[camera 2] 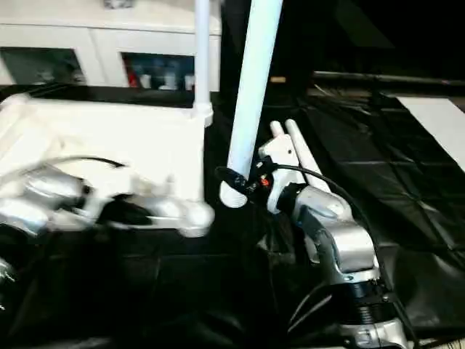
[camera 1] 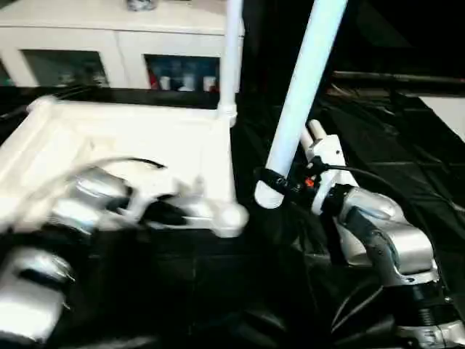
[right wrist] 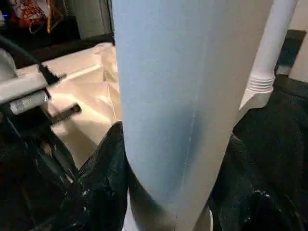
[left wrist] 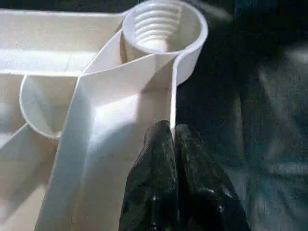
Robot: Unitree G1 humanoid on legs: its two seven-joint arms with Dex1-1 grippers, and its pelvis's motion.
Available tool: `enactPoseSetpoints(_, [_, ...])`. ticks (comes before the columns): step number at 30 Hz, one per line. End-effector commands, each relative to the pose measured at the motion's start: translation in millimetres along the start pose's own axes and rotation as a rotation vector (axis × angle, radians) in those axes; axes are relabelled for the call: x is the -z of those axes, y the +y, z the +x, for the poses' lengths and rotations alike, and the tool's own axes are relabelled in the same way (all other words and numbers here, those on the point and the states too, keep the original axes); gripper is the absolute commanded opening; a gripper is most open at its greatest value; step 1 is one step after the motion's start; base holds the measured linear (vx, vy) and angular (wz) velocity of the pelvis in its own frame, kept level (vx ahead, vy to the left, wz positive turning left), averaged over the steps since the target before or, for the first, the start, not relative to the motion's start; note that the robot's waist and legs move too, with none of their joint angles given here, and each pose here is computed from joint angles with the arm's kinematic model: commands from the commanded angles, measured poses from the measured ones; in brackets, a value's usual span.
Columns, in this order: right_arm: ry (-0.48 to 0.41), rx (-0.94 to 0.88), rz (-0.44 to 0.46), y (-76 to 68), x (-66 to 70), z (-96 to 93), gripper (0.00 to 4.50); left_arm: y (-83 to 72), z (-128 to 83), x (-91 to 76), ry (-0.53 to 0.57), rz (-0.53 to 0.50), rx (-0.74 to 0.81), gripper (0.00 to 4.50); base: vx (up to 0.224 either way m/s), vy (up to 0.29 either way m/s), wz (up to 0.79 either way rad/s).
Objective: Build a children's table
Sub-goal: Rotate table base
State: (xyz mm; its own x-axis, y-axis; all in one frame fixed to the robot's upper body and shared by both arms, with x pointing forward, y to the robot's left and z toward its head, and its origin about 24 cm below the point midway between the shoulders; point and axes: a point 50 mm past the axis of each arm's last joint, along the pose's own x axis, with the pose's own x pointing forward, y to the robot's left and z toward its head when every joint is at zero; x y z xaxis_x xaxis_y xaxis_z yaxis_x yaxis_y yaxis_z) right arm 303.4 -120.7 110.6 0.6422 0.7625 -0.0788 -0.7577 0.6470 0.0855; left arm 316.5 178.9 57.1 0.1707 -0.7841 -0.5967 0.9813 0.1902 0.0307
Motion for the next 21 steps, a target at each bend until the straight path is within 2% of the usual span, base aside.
enactPoseSetpoints(1, [-0.019,0.001,0.003,-1.6,-6.6,1.5,1.86,-10.0,12.9,16.6,0.063,-0.049,0.001,0.00,0.000,0.000,0.00])
enactPoseSetpoints(5, [-0.021,-0.006,0.044,-1.9,-6.4,8.5,1.86,-17.6,27.7,12.2,0.069,0.024,-0.071,0.00,0.000,0.000,0.00])
enactPoseSetpoints(12, [0.001,-0.040,0.088,-0.1,1.9,14.0,1.86,-23.4,31.0,7.5,0.087,0.054,-0.115,0.00,0.000,0.000,0.00])
enactPoseSetpoints(15, [0.007,-0.040,0.095,-1.5,4.7,14.4,1.86,-23.7,29.9,4.8,0.078,0.063,-0.124,0.60,0.000,0.000,0.00])
enactPoseSetpoints(19, [0.008,-0.039,0.101,-3.3,5.1,14.1,1.86,-22.5,23.6,1.0,0.109,0.095,-0.138,0.81,0.000,0.000,0.00])
enactPoseSetpoints(21, [0.008,-0.040,0.101,-3.7,4.8,14.3,1.86,-19.7,20.8,-2.5,0.095,0.077,-0.140,0.88,0.000,0.000,0.00])
